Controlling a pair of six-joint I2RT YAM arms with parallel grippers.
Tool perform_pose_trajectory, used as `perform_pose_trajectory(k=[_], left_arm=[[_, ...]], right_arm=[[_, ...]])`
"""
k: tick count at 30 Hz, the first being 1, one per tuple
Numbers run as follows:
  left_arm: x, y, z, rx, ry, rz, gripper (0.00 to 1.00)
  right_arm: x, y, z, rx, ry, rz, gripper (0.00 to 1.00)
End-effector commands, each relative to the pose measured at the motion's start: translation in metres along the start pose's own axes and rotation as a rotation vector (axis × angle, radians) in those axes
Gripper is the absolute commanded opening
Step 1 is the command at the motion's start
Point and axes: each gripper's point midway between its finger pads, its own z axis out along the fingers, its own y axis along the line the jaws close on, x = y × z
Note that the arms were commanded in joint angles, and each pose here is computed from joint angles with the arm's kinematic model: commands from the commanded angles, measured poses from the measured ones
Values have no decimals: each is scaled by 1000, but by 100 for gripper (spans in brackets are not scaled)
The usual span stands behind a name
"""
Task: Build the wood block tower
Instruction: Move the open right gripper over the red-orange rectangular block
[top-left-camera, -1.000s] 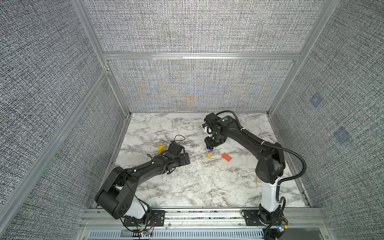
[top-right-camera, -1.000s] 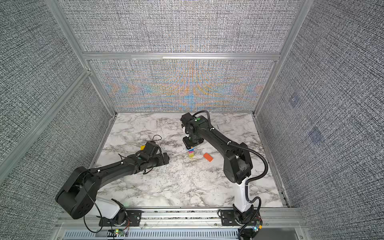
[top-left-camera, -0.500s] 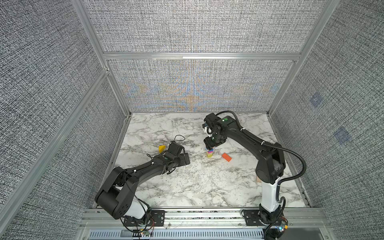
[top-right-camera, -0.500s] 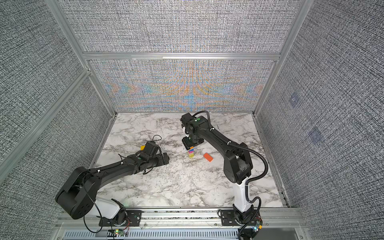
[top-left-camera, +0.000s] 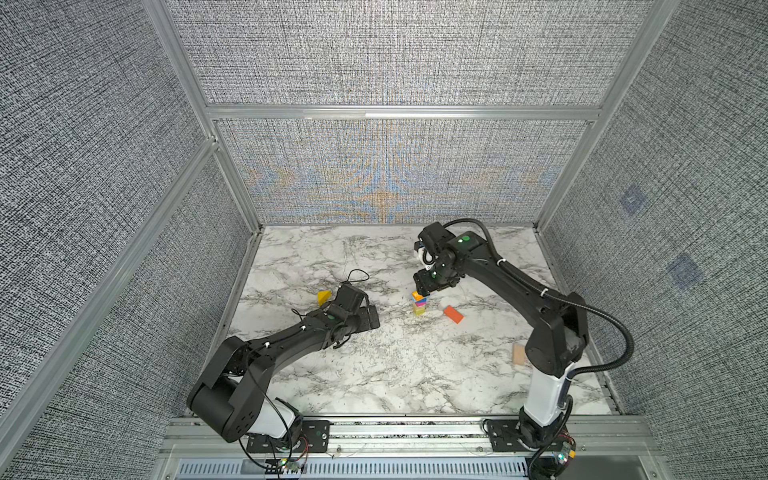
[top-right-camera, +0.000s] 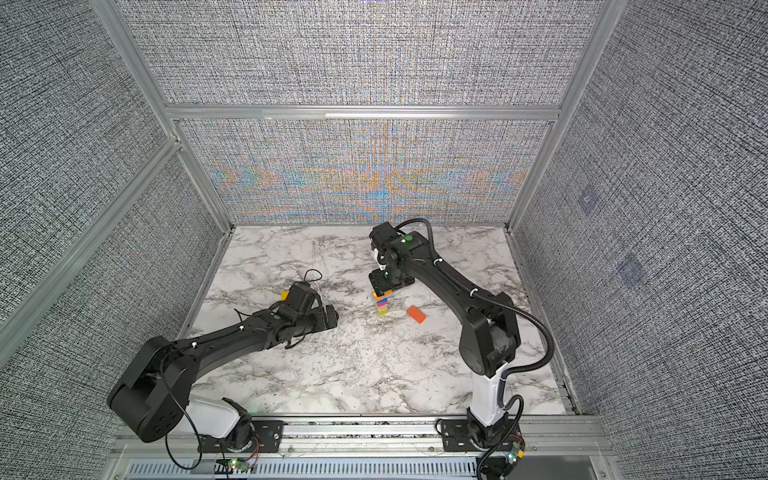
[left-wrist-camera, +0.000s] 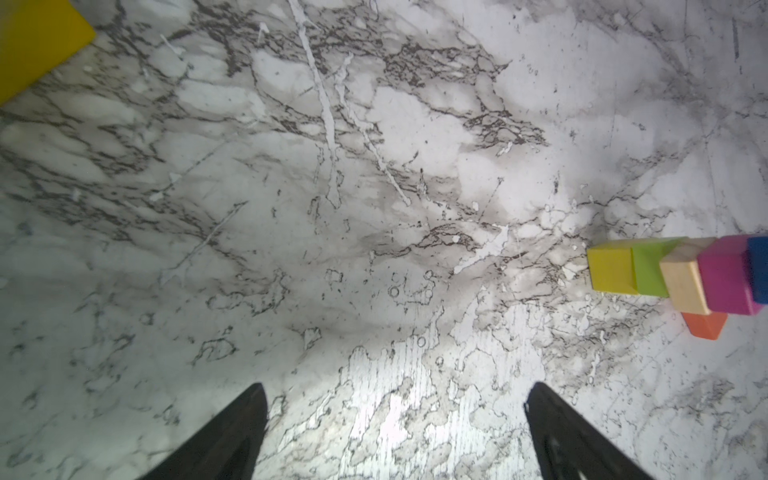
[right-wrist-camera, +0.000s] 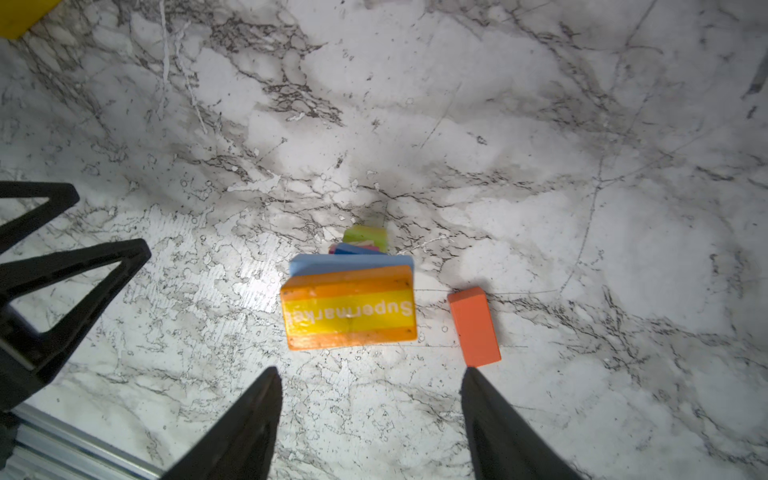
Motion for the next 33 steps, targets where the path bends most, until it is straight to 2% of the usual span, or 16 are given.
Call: perform_pose_trajectory(k=[1, 8, 12, 14, 18, 27, 33], left_arm=[[-6, -5, -4, 13, -12, 7, 98], [-12, -9, -11, 6, -16, 15, 98], [-14, -9, -12, 0, -18, 13, 98], [-15, -8, -12, -6, -19, 14, 98], [-16, -8, -13, -12, -21, 13, 98], [-12, -2, -15, -30, -18, 14, 98], [-8, -1, -12, -21, -12, 9, 98]], right_arm=[[2, -10, -11, -25, -40, 96, 71], [28, -56, -23, -56, -83, 331, 71], [53, -84, -15, -19, -77, 478, 71], [62, -95, -10, 16, -86, 541, 75], [78, -98, 10, 27, -88, 638, 79], [90, -96, 51, 8, -50, 758, 79], [90, -95, 69, 52, -33, 754, 80]])
